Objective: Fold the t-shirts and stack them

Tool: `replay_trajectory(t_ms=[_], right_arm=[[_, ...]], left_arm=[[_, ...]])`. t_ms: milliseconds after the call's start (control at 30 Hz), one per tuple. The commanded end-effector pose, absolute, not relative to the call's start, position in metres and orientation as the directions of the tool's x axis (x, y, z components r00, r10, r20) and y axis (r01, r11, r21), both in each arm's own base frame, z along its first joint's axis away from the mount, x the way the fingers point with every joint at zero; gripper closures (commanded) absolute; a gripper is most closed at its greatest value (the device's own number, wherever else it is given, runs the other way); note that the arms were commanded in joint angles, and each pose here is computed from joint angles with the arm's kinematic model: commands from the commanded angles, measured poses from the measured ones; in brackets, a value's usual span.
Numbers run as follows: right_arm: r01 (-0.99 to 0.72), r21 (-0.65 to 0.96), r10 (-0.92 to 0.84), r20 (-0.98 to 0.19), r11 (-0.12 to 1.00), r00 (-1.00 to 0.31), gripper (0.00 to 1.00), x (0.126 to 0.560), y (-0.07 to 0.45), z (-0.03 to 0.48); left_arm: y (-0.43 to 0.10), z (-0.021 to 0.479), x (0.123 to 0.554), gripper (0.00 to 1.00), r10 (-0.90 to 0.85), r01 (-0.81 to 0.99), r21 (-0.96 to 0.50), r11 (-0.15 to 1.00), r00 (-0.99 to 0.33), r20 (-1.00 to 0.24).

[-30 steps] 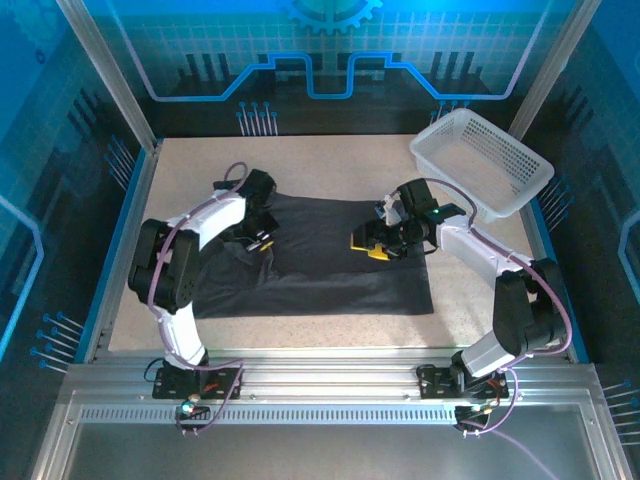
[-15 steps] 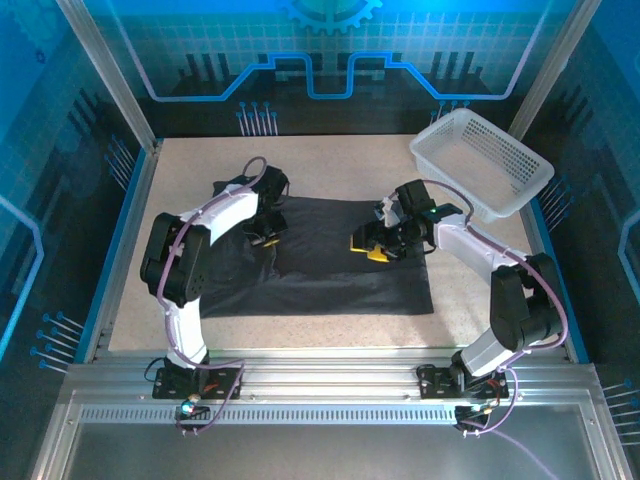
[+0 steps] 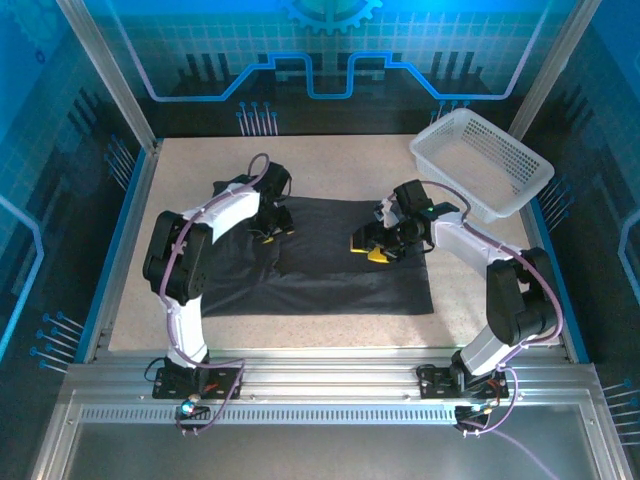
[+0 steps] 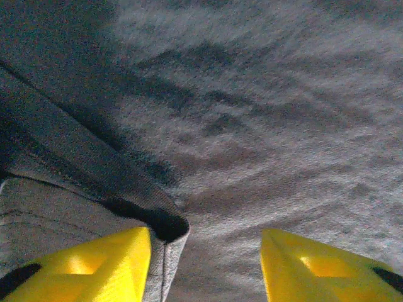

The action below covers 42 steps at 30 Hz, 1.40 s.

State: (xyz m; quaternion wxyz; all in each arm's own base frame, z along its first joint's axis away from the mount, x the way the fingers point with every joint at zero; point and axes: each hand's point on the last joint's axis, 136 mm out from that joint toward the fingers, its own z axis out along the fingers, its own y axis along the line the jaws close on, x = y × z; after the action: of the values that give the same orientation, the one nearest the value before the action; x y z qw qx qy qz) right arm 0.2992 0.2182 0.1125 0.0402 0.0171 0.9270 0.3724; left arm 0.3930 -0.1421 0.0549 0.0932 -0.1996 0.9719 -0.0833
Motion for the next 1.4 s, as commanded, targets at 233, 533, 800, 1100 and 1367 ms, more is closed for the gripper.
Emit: replay_trajectory(t_ms=[233, 533, 800, 1100, 1367], right_arm=[[0.032, 0.655, 0.082, -0.046, 0.755, -0.996, 0.4, 0.3, 0.208, 0.1], [0.038, 0.645, 0.089, -0.047, 0.763, -0.995, 0.42, 0.299, 0.206, 0.097], [0.044, 0.645, 0.102, -0.052, 0.763, -0.993, 0.42, 0.295, 0.202, 0.1], [0.046, 0.649, 0.104, -0.051, 0.759, -0.993, 0.42, 0.296, 0.203, 0.099], [0.044, 0.648, 0.1, -0.051, 0.761, -0.994, 0.42, 0.296, 0.202, 0.1]], left_arm=[[-0.084, 0.075, 0.332, 0.84, -0.63, -0.596, -0.229, 0.77, -0.768, -0.118], [-0.106, 0.045, 0.355, 0.84, -0.624, -0.591, -0.275, 0.758, -0.78, -0.043], [-0.134, 0.034, 0.36, 0.84, -0.55, -0.522, -0.281, 0.805, -0.835, -0.026], [-0.153, 0.018, 0.343, 0.84, -0.482, -0.473, -0.264, 0.841, -0.876, 0.032], [-0.18, 0.022, 0.349, 0.84, -0.416, -0.392, -0.365, 0.845, -0.909, 0.013]])
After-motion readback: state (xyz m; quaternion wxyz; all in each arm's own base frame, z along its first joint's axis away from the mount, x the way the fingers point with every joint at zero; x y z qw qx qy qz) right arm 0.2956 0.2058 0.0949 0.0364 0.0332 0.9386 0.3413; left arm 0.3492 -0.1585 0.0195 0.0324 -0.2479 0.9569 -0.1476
